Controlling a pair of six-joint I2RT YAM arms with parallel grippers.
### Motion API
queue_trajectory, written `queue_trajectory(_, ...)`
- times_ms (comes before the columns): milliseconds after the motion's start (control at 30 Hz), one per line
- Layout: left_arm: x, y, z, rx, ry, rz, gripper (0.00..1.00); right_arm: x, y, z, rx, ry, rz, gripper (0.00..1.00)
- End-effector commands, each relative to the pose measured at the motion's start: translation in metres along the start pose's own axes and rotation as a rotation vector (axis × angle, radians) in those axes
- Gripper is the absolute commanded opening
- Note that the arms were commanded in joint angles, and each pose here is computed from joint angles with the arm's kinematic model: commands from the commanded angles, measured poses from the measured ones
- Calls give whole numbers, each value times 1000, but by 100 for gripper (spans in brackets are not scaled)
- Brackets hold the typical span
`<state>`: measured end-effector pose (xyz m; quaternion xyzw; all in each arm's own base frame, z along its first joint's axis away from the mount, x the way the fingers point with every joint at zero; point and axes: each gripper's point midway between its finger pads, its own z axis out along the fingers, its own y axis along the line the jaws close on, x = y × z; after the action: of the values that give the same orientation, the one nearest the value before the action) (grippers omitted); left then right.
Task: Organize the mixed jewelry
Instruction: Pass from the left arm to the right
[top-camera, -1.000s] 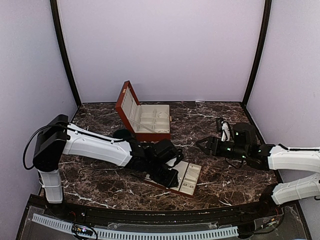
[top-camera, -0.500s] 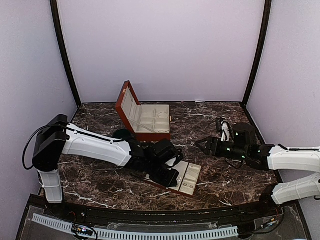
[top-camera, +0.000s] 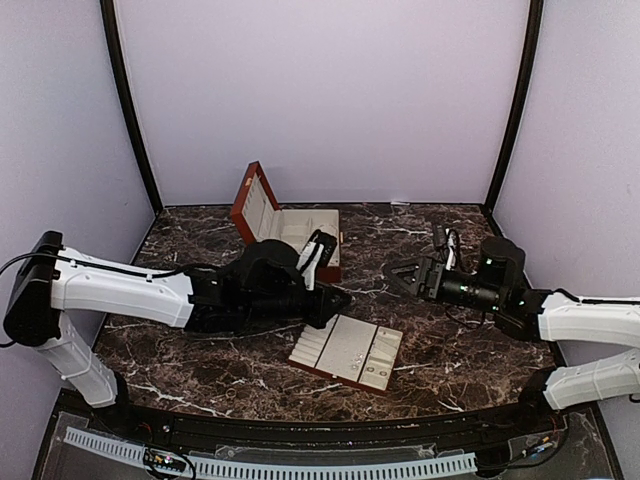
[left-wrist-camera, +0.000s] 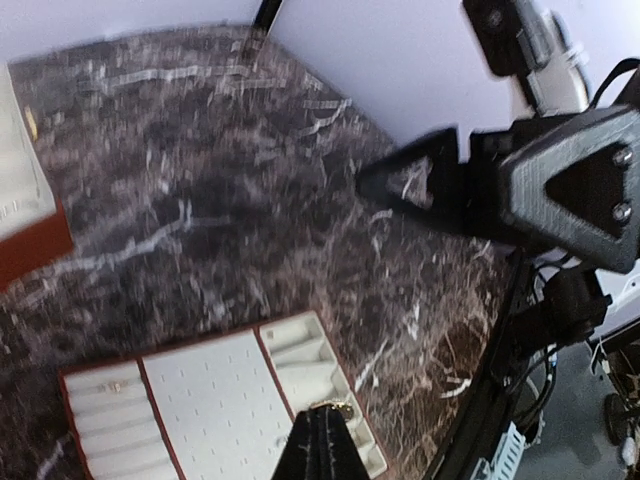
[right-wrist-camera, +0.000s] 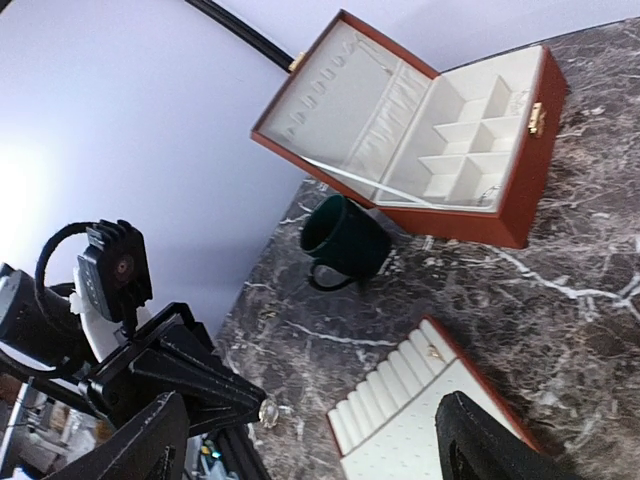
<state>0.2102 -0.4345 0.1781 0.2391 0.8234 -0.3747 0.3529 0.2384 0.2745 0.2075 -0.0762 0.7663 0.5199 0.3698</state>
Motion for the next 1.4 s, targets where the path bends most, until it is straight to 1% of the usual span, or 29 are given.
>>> queue_trajectory(0, -70, -20, -31, 49, -349, 151, 0, -9, 51, 3, -248, 12, 59, 83)
queue_trajectory(133, -83, -32, -46, 108, -444, 212, 0, -6, 80, 8, -353, 45, 71, 77)
queue_trajectory(267, -85, -42, -56, 185, -504, 225, 0, -2, 93, 14, -401, 68, 75, 71)
queue_trajectory(533, -82, -50, -56, 240, -508, 229, 0, 6, 101, 24, -442, 110, 104, 54)
queue_trajectory(767, -80, -52, -55, 251, -500, 233, 0, 3, 104, 26, -460, 106, 117, 41)
queue_trajectory(1267, -74, -56, -52, 281, -478, 240, 0, -4, 113, 25, -478, 95, 99, 27)
queue_trajectory(1367, -75, -56, -52, 282, -481, 238, 0, -3, 113, 25, -479, 102, 101, 23)
